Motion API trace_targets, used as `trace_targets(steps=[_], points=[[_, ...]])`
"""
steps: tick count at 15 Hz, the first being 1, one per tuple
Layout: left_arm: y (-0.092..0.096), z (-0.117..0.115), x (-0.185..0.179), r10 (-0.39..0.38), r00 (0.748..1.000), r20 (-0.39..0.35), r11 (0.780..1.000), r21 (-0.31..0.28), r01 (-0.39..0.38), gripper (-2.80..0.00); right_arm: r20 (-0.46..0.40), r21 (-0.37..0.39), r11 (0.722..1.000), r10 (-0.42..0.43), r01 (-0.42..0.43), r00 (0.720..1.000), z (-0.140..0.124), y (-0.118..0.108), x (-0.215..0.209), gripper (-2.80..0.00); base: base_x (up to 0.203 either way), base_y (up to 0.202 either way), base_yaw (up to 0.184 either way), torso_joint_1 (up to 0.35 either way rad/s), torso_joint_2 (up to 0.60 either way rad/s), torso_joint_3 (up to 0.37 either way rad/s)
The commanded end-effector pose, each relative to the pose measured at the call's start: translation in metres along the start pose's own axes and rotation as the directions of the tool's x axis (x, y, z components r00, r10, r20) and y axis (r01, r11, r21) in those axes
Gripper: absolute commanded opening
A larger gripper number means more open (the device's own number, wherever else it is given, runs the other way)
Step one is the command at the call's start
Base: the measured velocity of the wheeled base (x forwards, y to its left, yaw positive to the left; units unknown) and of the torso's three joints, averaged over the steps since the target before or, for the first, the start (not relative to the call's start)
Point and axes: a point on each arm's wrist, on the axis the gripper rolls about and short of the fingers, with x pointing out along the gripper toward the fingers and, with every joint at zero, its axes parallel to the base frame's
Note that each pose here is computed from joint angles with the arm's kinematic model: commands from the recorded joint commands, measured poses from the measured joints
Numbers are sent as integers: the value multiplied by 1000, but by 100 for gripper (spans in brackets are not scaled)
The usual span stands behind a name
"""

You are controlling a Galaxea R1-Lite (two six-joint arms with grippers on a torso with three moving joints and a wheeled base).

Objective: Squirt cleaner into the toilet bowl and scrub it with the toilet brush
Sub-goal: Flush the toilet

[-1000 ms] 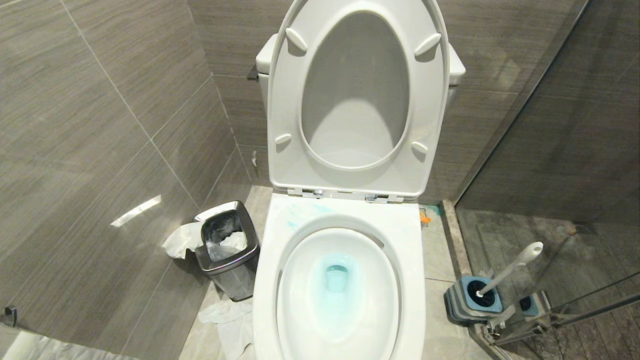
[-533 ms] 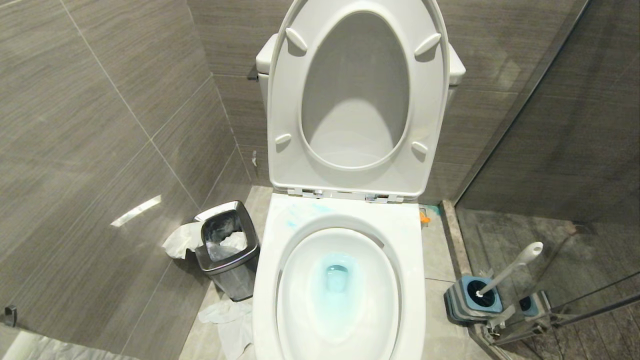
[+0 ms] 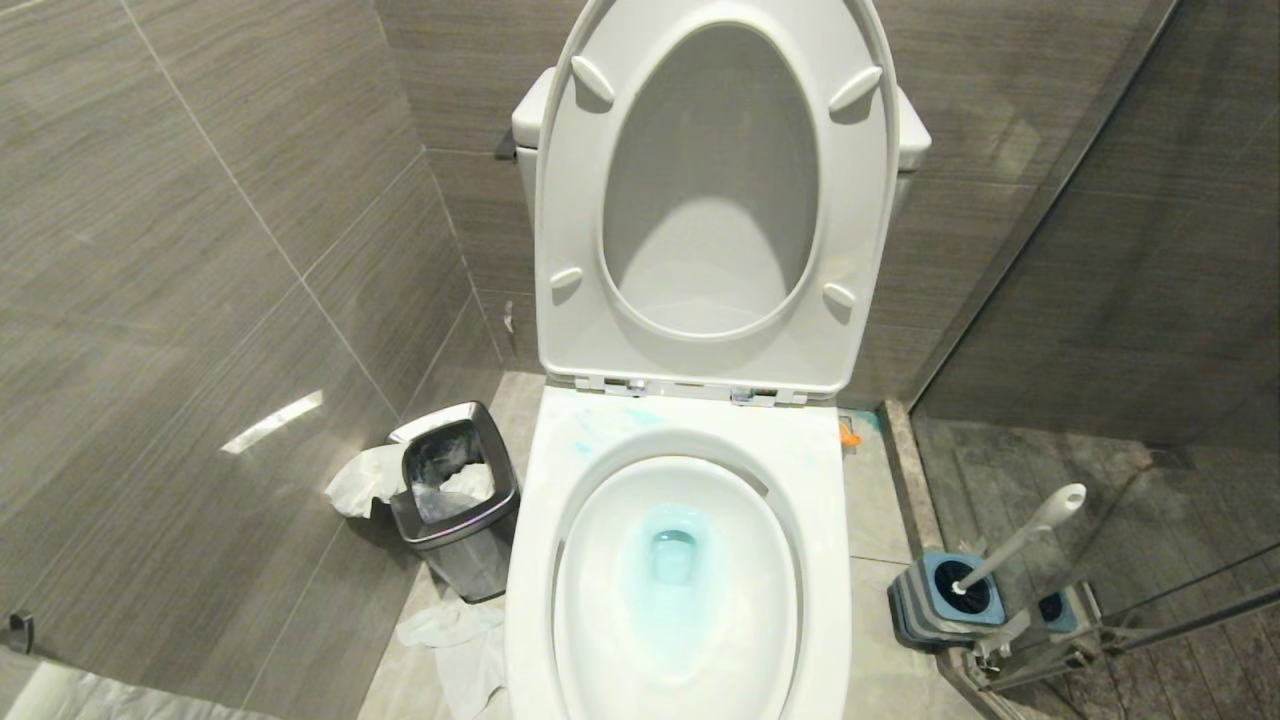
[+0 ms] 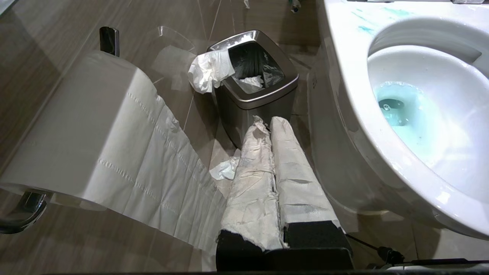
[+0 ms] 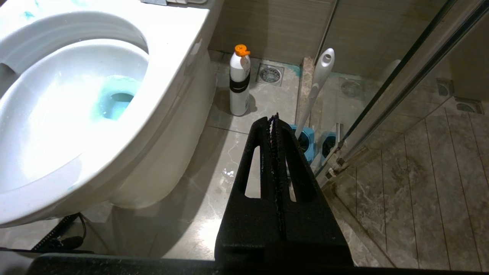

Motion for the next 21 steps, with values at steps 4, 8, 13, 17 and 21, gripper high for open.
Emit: trace_targets(steps=[4,8,13,17,21], points=[[-1,37,-7,-88,994,59,995,50,85,-280,-2,0,1000,0,0,1000,0,0,0,-280,0,0,0,0,0,0],[-2,103,11,-185,983,12,979,90,183,-280,-2,0,1000,0,0,1000,0,0,0,-280,0,0,0,0,0,0],[-4,157,53,-308,950,-41,946,88,311,-280,-2,0,1000,0,0,1000,0,0,0,-280,0,0,0,0,0,0],[-19,164,80,-476,872,-115,874,53,484,-280,-2,0,1000,2,-2,1000,0,0,0,-280,0,0,0,0,0,0],[-43,180,149,-487,860,-149,867,34,497,-280,-2,0,1000,0,0,1000,0,0,0,-280,0,0,0,0,0,0]])
